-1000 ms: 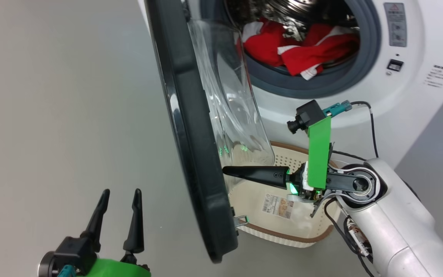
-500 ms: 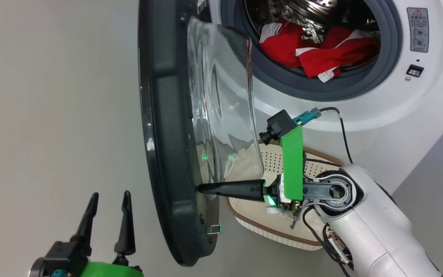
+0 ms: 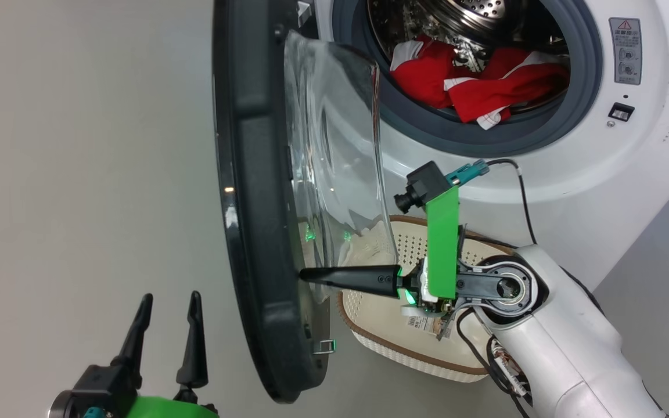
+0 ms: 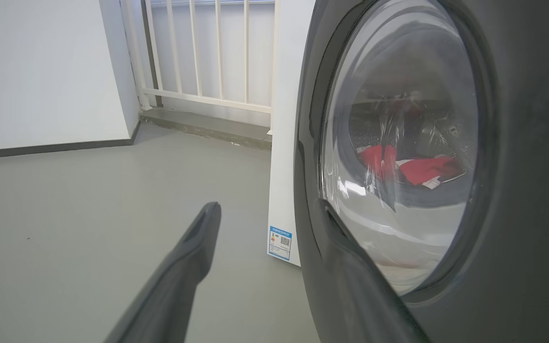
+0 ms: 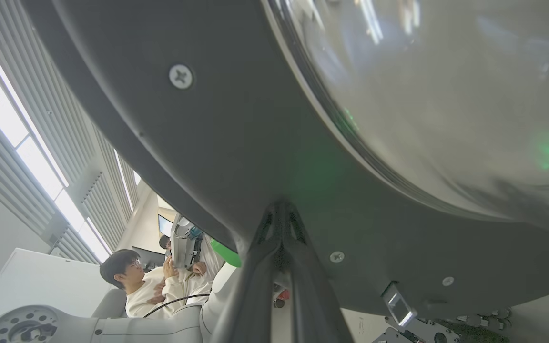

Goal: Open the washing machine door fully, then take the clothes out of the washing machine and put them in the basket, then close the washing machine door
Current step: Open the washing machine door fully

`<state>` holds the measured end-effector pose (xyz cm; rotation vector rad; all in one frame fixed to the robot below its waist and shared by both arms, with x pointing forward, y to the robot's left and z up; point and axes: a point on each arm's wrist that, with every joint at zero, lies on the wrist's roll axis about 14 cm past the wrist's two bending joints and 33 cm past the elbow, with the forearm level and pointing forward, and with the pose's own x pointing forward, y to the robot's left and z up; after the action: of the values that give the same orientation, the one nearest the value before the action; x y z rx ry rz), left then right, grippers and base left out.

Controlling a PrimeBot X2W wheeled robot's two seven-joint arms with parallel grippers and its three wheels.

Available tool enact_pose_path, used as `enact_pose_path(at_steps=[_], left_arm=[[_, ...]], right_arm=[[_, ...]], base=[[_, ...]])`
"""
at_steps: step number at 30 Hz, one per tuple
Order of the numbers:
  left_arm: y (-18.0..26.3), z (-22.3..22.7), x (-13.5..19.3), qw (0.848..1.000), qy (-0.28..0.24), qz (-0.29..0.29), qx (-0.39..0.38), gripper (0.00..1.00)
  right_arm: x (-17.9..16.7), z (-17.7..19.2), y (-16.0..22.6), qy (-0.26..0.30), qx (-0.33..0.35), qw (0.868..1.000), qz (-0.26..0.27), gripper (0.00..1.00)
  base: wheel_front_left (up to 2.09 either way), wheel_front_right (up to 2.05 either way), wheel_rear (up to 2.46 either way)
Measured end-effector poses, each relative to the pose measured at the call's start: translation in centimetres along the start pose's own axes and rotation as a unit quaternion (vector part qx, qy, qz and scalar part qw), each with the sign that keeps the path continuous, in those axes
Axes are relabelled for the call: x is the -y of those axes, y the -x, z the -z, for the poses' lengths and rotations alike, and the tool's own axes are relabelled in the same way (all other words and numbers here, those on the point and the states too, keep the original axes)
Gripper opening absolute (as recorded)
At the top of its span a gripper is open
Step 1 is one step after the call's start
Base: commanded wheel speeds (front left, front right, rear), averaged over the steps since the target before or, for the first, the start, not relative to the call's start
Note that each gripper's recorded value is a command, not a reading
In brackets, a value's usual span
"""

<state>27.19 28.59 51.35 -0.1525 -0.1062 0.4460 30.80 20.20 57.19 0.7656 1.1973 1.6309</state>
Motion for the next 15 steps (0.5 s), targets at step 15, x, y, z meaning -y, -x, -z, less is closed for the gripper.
enact_pose_path(at_steps=[15], left_arm=[[0.3,0.6,0.6,1.0,0.011,0.021,-0.006,1.0]], right_arm=[[4.5,-1.2,5.2,-0.01,0.136,0.986,0.094,1.0]], base=[[0.0,0.0,0.0]])
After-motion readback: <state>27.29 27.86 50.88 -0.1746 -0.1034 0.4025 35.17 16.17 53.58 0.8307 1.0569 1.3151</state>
